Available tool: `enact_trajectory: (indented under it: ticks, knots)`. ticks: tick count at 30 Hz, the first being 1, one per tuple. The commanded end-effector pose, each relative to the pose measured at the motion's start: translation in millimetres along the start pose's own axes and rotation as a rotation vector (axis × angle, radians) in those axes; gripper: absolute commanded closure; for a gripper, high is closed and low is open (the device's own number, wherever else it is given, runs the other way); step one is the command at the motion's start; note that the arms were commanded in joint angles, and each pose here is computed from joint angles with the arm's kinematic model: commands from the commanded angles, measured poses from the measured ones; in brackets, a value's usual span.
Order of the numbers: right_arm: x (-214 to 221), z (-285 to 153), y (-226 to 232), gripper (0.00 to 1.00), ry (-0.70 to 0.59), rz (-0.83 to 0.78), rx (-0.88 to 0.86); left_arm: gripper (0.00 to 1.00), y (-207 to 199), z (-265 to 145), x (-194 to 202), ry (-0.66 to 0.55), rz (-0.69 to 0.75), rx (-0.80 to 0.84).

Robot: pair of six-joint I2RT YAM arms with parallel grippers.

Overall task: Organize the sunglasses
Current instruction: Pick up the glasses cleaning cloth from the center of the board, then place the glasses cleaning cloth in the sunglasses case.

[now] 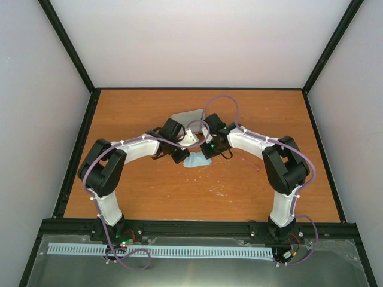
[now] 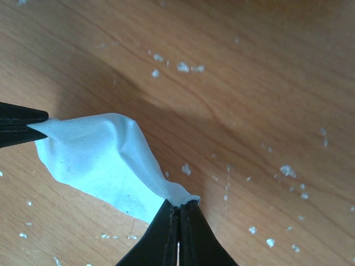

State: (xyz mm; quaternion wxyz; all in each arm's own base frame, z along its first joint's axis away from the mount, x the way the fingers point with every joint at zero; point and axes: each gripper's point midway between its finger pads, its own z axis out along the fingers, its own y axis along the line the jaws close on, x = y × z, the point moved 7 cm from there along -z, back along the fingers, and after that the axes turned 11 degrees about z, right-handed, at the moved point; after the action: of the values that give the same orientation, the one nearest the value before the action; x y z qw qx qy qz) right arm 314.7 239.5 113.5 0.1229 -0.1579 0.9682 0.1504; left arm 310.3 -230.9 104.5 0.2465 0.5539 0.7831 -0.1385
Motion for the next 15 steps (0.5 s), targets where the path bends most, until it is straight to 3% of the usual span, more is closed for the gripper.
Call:
enact_trajectory:
  ticks: [1, 15]
  knots:
    - [-13, -2, -4, 0.97, -0.010, -0.017, 0.025, 1.00, 21, -14, -18, -0.049, 0.004, -0.079]
    - [-58, -9, -11, 0.97, -0.053, -0.038, 0.038, 1.00, 59, -23, -30, -0.079, 0.007, -0.146]
